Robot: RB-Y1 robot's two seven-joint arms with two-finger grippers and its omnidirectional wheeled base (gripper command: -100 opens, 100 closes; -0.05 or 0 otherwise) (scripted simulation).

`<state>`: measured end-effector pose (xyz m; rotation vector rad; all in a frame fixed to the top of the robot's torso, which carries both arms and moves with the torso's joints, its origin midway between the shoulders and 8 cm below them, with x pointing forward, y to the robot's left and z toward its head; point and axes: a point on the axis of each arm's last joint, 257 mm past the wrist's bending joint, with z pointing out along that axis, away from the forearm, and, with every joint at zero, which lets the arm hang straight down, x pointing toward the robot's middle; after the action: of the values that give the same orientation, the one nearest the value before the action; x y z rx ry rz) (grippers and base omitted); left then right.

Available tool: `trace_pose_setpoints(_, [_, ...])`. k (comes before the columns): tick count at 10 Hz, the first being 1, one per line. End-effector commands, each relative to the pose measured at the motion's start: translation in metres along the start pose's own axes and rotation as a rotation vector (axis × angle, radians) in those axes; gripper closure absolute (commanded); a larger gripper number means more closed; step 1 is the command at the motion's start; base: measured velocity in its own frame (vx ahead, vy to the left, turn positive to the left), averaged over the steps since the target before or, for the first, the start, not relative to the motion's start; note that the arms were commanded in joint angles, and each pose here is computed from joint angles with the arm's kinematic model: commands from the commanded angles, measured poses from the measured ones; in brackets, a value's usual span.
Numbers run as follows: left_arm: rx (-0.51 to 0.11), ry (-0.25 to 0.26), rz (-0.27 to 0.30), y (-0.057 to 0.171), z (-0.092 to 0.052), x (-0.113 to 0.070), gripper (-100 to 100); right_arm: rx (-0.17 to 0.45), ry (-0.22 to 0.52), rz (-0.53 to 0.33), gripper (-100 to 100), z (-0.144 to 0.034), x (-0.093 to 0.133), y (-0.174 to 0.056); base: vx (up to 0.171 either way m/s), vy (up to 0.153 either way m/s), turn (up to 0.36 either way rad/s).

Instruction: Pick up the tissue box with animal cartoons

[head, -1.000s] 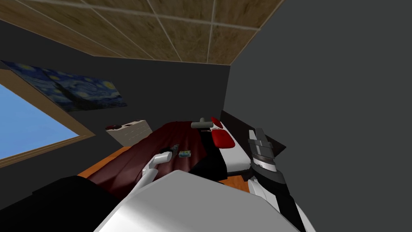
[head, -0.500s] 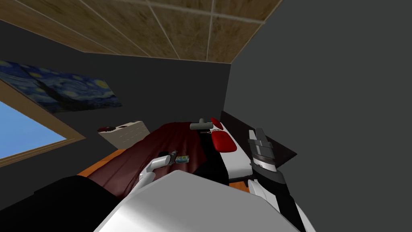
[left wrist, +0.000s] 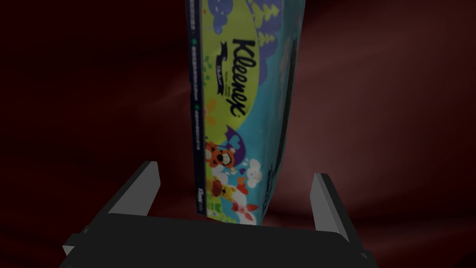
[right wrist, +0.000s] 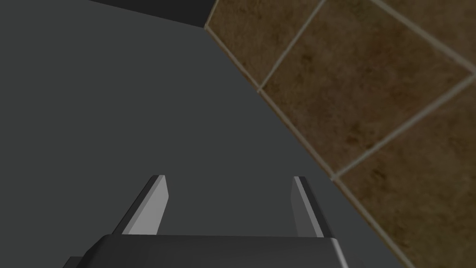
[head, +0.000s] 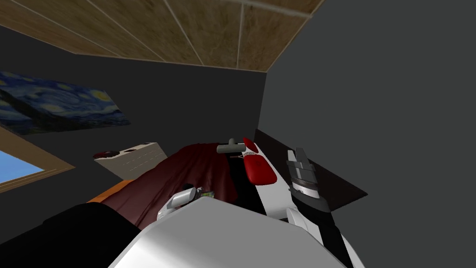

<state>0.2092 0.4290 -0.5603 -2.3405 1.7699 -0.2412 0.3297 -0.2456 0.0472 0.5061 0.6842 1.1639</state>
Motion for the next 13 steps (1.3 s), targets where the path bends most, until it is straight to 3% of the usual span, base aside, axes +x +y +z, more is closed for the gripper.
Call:
trace_pose_setpoints(1, [-0.061, 0.016, -0.014, 0.026, 0.004, 0.005, -100, 0.0, 0.0, 0.0, 0, 0.0, 0.0, 0.0, 0.164, 0.058, -0.037])
trace_pose_setpoints(2, [-0.034, 0.009, -0.007, 0.016, 0.001, 0.003, -100, 0.0, 0.0, 0.0, 0, 0.0, 0.0, 0.0, -0.016, -0.004, 0.006])
trace_pose_setpoints(3, [-0.04, 0.011, -0.009, 0.018, 0.001, 0.004, 0, 0.0, 0.0, 0.0, 0, 0.0, 0.0, 0.0, 0.0, 0.0, 0.0])
trace_pose_setpoints(4, [-0.036, 0.007, -0.023, 0.019, 0.008, 0.004, -100, 0.0, 0.0, 0.0, 0, 0.0, 0.0, 0.0, -0.024, 0.006, -0.111])
trace_pose_setpoints(9, [-0.032, 0.002, -0.046, 0.021, 0.018, 0.003, -100, 0.0, 0.0, 0.0, 0, 0.0, 0.0, 0.0, -0.03, 0.012, -0.061])
trace_pose_setpoints(10, [-0.029, 0.001, -0.047, 0.021, 0.019, 0.003, 100, 0.0, 0.0, 0.0, 0, 0.0, 0.0, 0.0, 0.0, 0.0, 0.0])
trace_pose_setpoints(13, [-0.027, 0.001, -0.046, 0.019, 0.019, 0.003, 100, 0.0, 0.0, 0.0, 0, 0.0, 0.0, 0.0, 0.0, 0.0, 0.0])
